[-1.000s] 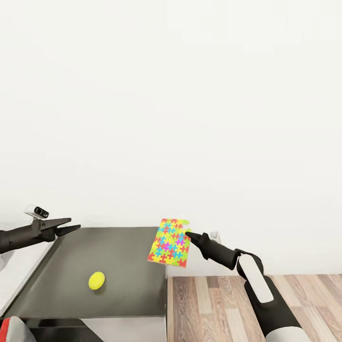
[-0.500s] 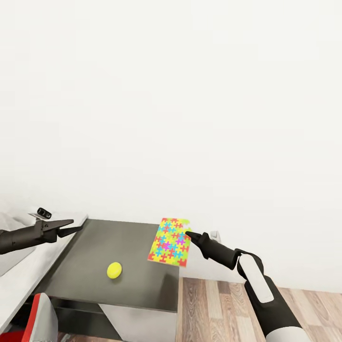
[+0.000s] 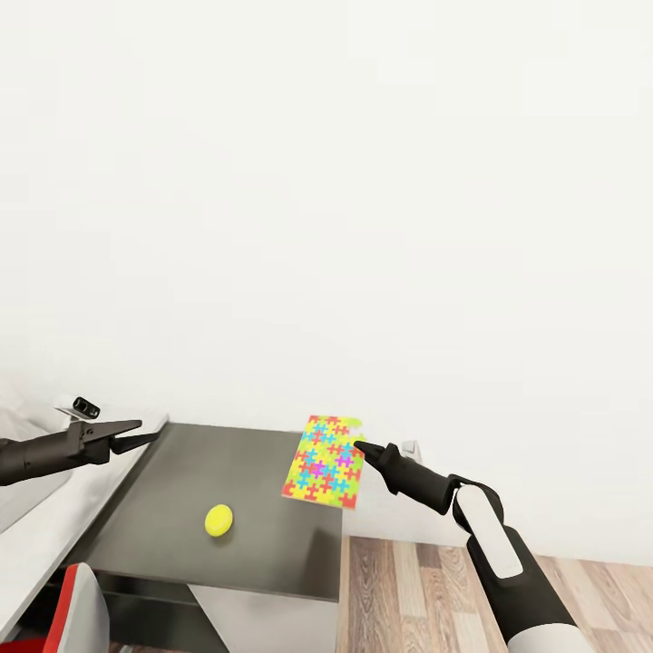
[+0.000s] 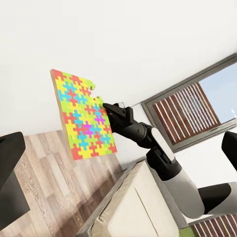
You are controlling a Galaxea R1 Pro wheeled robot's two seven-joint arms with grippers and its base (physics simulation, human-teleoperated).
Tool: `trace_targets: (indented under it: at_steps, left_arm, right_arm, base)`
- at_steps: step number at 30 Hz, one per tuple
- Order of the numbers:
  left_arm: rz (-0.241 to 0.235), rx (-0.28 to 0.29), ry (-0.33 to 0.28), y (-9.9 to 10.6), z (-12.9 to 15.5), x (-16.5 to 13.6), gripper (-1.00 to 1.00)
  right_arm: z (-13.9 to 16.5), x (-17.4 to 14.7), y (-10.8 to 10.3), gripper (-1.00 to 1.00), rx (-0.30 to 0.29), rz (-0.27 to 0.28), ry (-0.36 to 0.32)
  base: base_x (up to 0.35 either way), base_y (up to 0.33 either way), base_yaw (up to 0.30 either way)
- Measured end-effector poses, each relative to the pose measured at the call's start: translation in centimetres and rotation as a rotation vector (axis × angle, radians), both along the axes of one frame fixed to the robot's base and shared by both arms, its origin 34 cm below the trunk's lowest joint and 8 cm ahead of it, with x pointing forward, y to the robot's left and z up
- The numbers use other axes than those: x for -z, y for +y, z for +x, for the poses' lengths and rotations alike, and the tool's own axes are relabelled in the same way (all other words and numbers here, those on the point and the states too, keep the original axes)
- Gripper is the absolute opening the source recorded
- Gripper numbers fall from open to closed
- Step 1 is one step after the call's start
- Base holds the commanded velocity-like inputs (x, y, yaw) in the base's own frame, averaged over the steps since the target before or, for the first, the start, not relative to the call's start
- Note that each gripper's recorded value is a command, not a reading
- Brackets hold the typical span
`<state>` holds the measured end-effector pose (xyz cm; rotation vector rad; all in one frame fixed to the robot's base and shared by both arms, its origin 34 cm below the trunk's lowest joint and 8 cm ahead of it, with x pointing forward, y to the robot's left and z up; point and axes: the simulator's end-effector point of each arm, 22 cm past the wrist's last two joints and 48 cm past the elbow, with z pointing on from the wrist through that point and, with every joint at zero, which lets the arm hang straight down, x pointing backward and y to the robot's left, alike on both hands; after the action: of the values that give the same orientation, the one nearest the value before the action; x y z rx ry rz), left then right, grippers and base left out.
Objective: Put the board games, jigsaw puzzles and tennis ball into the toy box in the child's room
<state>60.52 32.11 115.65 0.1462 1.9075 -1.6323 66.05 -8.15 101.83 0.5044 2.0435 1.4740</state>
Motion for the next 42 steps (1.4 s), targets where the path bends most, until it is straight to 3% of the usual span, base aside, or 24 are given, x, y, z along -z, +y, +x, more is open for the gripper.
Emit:
trace_targets:
  at_steps: [26, 42]
  left_arm:
    - [0.001, 0.001, -0.044, 0.0, -0.7, -2.2, 1.0]
    - [0.003, 0.005, -0.068, -0.1, -1.1, -3.2, 1.0]
  right_arm:
    - [-0.1, -2.4, 0.1, -1.0, -0.001, 0.001, -0.044]
    - [-0.2, -3.4, 0.2, -1.0, -0.002, -0.001, -0.062]
  base:
    - [0.0, 0.0, 0.017]
    - [0.0, 0.0, 0.207]
